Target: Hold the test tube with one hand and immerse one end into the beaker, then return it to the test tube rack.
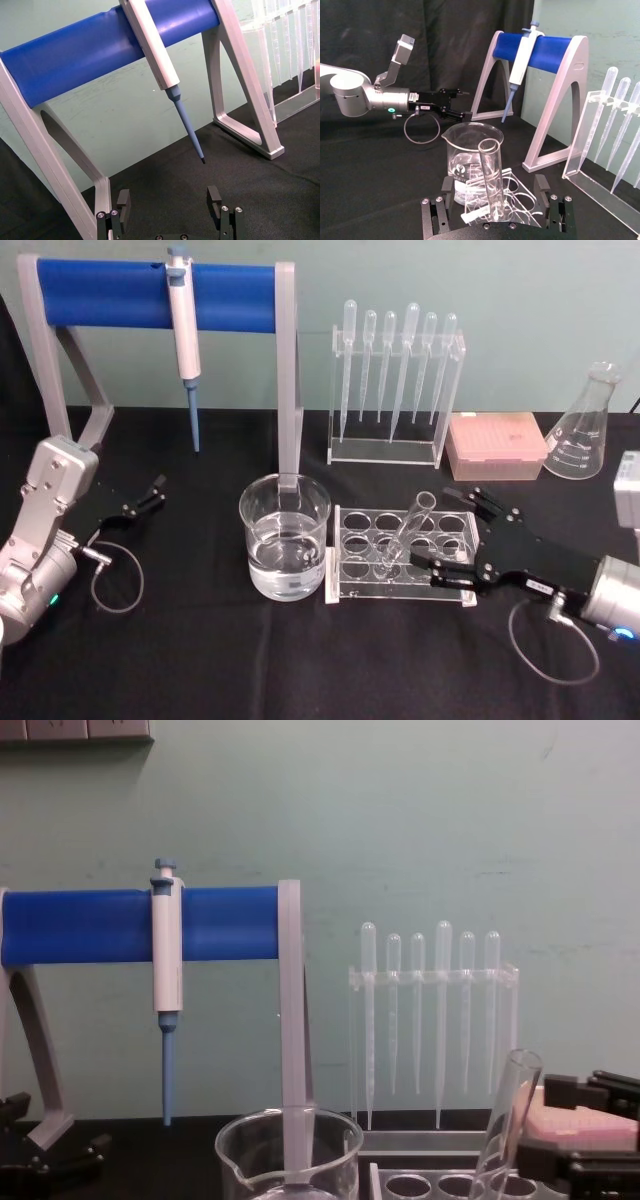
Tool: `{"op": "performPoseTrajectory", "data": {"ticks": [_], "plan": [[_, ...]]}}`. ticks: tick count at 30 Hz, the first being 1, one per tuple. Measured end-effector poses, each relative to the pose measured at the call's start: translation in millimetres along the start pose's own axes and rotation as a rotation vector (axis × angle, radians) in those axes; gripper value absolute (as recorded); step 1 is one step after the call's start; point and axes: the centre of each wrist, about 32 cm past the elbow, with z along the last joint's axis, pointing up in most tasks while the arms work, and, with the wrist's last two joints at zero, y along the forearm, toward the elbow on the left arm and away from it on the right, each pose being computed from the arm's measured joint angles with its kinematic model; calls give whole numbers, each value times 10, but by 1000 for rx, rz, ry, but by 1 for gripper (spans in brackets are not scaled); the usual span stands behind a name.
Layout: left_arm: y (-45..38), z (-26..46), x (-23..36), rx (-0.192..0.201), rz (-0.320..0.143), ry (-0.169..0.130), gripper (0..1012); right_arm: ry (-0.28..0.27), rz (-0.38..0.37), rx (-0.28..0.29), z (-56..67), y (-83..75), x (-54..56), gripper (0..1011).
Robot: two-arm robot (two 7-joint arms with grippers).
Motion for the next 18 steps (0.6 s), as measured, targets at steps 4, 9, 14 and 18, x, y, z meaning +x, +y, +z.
{"op": "performPoseTrajectory", "data": {"ticks": [4,9,14,18], "plan": [[0,0,0,0,0,0,1000,8,8,2,-5,72,33,1002],[0,0,0,0,0,0,1000,16,23,11,1,166,46,1003],[0,0,0,0,0,0,1000,23,29,15,2,233,50,1003],[0,0,0,0,0,0,1000,27,30,14,3,276,60,1003]]}}
